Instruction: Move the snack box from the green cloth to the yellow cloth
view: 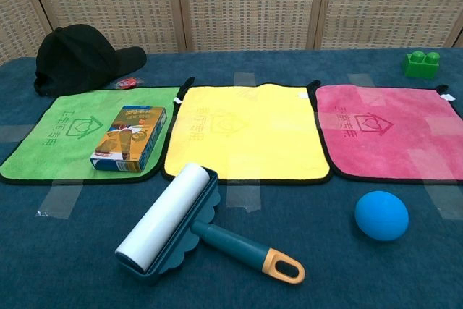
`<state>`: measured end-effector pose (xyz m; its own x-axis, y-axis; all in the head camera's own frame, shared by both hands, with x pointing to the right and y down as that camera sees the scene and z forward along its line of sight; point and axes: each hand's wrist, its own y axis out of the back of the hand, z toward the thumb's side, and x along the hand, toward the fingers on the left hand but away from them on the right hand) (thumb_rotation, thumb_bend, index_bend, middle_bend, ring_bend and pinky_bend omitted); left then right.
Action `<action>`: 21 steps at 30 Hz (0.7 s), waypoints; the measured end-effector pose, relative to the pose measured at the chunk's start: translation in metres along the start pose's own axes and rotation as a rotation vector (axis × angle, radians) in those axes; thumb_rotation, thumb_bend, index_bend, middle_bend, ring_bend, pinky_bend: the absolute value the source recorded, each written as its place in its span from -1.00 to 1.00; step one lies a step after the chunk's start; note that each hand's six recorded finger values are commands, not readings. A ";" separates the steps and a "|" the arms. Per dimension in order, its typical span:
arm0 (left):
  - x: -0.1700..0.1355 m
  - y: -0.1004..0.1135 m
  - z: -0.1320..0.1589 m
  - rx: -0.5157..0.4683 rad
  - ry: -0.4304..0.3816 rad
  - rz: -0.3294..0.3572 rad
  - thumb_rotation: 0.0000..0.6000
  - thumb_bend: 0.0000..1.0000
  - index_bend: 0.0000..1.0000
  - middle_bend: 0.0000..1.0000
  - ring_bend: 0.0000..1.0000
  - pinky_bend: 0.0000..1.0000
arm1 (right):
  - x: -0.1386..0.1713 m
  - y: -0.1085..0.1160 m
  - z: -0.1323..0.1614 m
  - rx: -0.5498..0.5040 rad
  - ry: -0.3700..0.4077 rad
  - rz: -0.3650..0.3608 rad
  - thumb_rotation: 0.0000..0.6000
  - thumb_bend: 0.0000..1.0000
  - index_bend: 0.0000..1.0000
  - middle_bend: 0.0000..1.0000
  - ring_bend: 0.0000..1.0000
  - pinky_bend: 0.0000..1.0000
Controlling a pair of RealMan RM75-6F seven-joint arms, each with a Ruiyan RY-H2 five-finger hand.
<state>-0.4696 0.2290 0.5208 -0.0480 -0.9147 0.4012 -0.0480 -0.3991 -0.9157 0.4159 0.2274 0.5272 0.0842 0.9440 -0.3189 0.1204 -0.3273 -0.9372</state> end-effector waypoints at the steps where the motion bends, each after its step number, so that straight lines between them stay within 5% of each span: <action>1: 0.000 0.000 0.000 -0.001 0.001 0.000 1.00 -1.00 -1.00 -1.00 -1.00 -1.00 | 0.000 0.000 0.000 0.001 0.000 0.000 1.00 -1.00 -1.00 -1.00 -1.00 -1.00; 6: 0.000 0.000 0.000 -0.011 0.000 -0.004 1.00 -0.84 -1.00 -1.00 -1.00 -1.00 | 0.000 -0.001 0.000 0.002 -0.001 0.003 1.00 -1.00 -1.00 -1.00 -1.00 -1.00; 10: 0.002 -0.006 0.003 -0.056 -0.012 -0.035 1.00 0.53 -1.00 -1.00 -1.00 -1.00 | 0.000 0.000 -0.001 -0.008 -0.007 0.004 1.00 -1.00 -1.00 -1.00 -1.00 -1.00; 12: 0.008 -0.015 0.007 -0.112 -0.026 -0.085 1.00 0.96 -1.00 -1.00 -1.00 -1.00 | -0.001 0.000 -0.002 -0.010 -0.009 0.004 1.00 -1.00 -1.00 -1.00 -1.00 -1.00; 21: 0.057 -0.076 0.037 -0.411 -0.058 -0.371 1.00 1.00 -1.00 -1.00 -1.00 -1.00 | -0.005 -0.005 -0.006 -0.012 -0.026 0.024 1.00 -1.00 -1.00 -1.00 -1.00 -1.00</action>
<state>-0.4315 0.2051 0.6122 0.1010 -0.7243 0.6820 -0.4365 -0.6483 -0.6239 0.4208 0.2241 0.5339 0.0620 0.9364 -0.3454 0.1302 -0.3507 -0.9274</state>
